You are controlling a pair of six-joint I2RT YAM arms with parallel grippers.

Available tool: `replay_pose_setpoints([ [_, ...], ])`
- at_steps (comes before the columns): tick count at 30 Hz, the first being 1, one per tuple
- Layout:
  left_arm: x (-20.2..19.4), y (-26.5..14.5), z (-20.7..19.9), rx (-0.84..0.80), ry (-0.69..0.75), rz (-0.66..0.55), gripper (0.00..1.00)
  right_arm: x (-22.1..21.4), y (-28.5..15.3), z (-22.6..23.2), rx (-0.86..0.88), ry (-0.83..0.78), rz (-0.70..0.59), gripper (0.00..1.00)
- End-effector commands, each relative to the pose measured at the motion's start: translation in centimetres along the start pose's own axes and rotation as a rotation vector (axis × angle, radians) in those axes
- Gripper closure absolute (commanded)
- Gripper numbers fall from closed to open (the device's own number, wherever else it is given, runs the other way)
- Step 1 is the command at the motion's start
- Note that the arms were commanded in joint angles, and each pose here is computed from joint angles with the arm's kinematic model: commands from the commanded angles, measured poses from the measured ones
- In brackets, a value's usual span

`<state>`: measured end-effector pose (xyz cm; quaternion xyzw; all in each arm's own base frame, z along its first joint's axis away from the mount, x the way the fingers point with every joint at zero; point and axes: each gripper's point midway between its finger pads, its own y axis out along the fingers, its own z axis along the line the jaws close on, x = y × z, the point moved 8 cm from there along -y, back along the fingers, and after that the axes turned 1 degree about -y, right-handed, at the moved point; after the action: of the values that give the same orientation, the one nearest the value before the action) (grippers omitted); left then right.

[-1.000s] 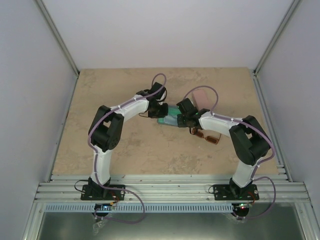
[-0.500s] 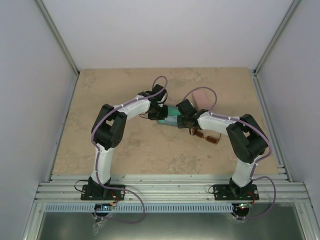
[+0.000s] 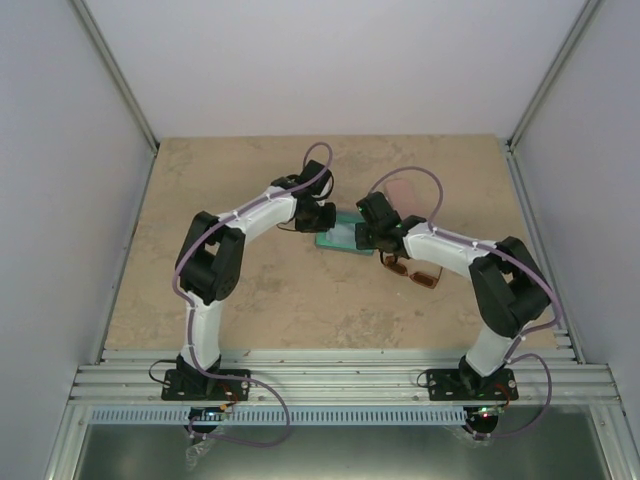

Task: Organize the sunglasses
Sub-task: Place the glasses cleaning cloth in the sunglasses case.

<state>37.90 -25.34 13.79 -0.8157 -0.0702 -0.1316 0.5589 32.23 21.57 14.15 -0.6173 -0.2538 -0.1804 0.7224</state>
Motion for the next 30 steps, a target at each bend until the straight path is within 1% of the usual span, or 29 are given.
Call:
replay_pose_setpoints([
  [1, 0.5, -0.2, 0.0, 0.009, 0.012, -0.006, 1.00, -0.9, 1.3, -0.3, -0.016, 0.015, 0.036, 1.00],
  [10, 0.5, 1.9, 0.5, 0.038, 0.018, 0.043, 1.00, -2.1, 3.0, -0.4, -0.044, 0.021, 0.091, 1.00],
  [16, 0.0, 2.3, 1.3, 0.096, 0.005, 0.062, 1.00, -2.3, 3.3, -0.5, -0.053, 0.022, 0.102, 0.99],
  [22, 0.1, 2.1, 1.3, 0.105, 0.003, 0.062, 1.00, -2.5, 3.7, -0.5, -0.060, 0.017, 0.111, 1.00],
  [23, 0.2, 2.0, 1.3, 0.108, 0.004, 0.061, 0.98, -2.5, 3.7, -0.5, -0.063, 0.016, 0.112, 1.00],
  [26, 0.3, 1.7, 1.4, 0.130, 0.000, 0.059, 0.87, -2.3, 3.7, -0.6, -0.070, 0.009, 0.104, 0.99],
  [28, 0.2, 1.4, 1.5, 0.142, -0.001, 0.054, 0.83, -2.0, 3.6, -0.5, -0.073, -0.003, 0.101, 0.95],
  [30, 0.3, 0.7, 1.4, 0.145, -0.004, 0.044, 0.81, -1.5, 3.1, -0.4, -0.072, -0.007, 0.088, 0.91],
])
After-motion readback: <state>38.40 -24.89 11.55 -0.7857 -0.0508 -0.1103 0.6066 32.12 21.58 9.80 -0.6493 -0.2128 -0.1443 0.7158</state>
